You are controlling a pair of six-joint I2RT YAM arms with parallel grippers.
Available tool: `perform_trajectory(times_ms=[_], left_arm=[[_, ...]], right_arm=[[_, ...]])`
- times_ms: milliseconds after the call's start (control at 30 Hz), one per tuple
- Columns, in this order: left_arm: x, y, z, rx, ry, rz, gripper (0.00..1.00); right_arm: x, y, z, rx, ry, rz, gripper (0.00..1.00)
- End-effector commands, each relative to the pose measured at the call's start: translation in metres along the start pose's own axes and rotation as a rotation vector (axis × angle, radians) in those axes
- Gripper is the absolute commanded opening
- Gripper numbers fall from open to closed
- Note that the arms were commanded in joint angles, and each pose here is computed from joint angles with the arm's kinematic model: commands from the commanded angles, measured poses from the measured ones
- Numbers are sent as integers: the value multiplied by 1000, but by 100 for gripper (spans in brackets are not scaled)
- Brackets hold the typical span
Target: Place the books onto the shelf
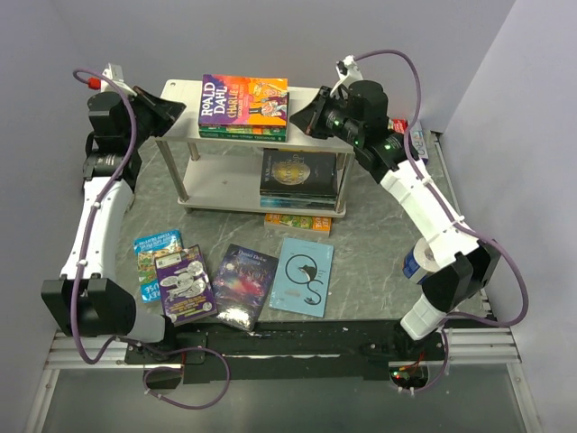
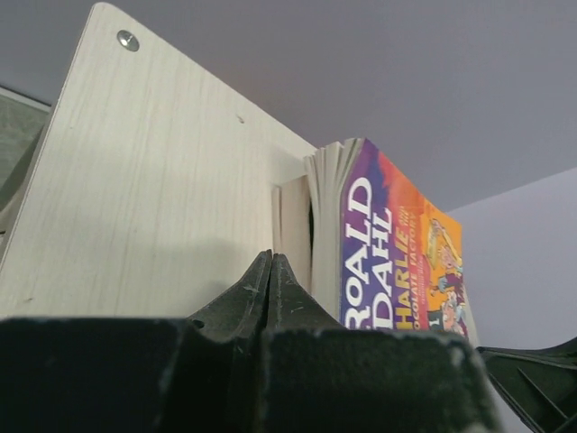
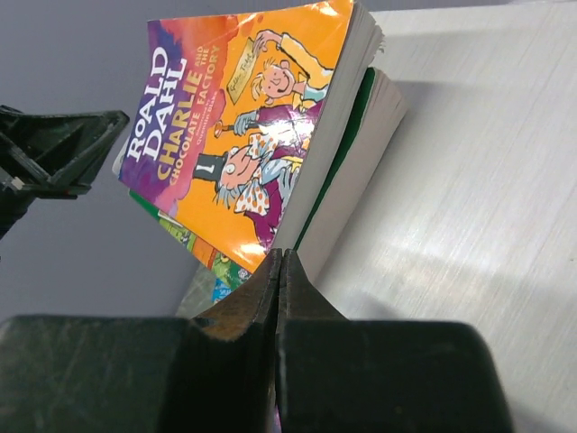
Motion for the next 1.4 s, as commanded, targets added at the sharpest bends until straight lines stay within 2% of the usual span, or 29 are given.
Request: perform_trajectory(times_ms=[0, 633, 667, 1367], left_arm=[[-16, 9, 1, -23, -52, 16, 4], [-21, -5, 9, 15, -105, 35, 4], [-28, -14, 9, 38, -123, 37, 4], [-38, -31, 5, 84, -159, 55, 4]], right_arm=[[11, 30, -4, -88, 13, -36, 0], [12, 16, 10, -34, 38, -36, 0], [12, 15, 11, -30, 39, -38, 0], [30, 8, 3, -27, 81, -55, 0]])
Point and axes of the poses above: each gripper's point midway between its finger pads, its own z axis out along the fingers, its own x axis along the line the jaws close on, y = z × x, the point moved 2 cm from there along -z, back along the fingers, and after that the axes turned 10 degrees about -z, right-handed, at the moved point
